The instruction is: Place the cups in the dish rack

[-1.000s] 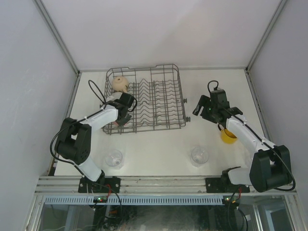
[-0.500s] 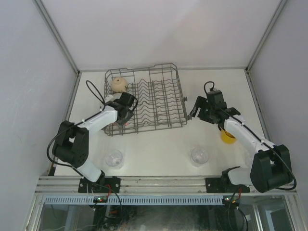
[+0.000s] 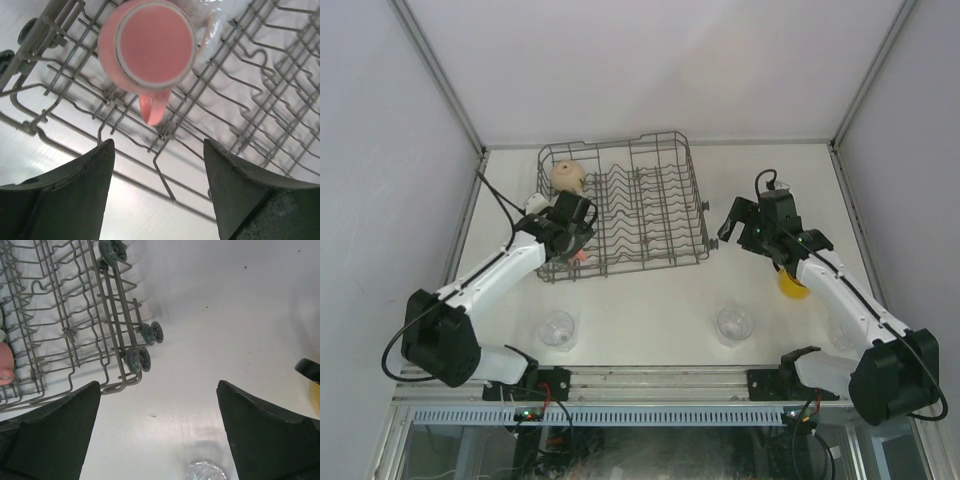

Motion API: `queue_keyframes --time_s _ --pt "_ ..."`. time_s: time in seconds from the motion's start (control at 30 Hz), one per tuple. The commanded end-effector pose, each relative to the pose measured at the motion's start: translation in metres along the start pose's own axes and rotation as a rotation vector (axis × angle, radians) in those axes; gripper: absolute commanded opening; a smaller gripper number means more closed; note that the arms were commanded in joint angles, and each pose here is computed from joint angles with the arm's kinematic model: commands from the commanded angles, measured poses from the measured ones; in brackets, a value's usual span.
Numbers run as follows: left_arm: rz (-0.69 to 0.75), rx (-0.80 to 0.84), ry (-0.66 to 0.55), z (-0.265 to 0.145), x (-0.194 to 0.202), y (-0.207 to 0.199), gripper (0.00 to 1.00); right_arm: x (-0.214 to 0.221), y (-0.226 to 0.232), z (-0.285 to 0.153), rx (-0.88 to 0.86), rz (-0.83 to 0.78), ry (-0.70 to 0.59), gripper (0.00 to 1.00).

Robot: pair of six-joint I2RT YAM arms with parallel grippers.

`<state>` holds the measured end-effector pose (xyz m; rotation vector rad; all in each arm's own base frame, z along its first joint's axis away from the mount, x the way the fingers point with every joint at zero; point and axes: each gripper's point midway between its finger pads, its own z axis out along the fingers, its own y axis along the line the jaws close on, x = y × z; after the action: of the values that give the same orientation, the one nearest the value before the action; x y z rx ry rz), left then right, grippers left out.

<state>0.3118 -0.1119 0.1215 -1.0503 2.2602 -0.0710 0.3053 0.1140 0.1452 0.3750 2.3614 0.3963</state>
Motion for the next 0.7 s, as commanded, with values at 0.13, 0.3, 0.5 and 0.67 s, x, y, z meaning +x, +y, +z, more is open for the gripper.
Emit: queue_keyframes --time_s 0.13,0.3,0.5,0.67 --pt "0.021 0.294 -0.068 -0.092 -0.027 -0.047 0.76 -0.009 -0.005 -0.037 -0.035 0.127 -0.001 1.0" --pt "0.19 0.524 0.034 -0.134 -0.009 -0.084 0.75 -0.011 -0.032 -0.052 0.027 0.21 0.01 1.0" --pt "0.29 0.662 0.099 -0.162 0.003 -0.098 0.74 -0.023 -0.099 -0.083 0.311 0.59 -0.14 0.78" --pt "0.393 0.698 0.115 -0.17 0.005 -0.111 0.74 -0.029 -0.128 -0.084 0.428 0.863 -0.153 0.82"
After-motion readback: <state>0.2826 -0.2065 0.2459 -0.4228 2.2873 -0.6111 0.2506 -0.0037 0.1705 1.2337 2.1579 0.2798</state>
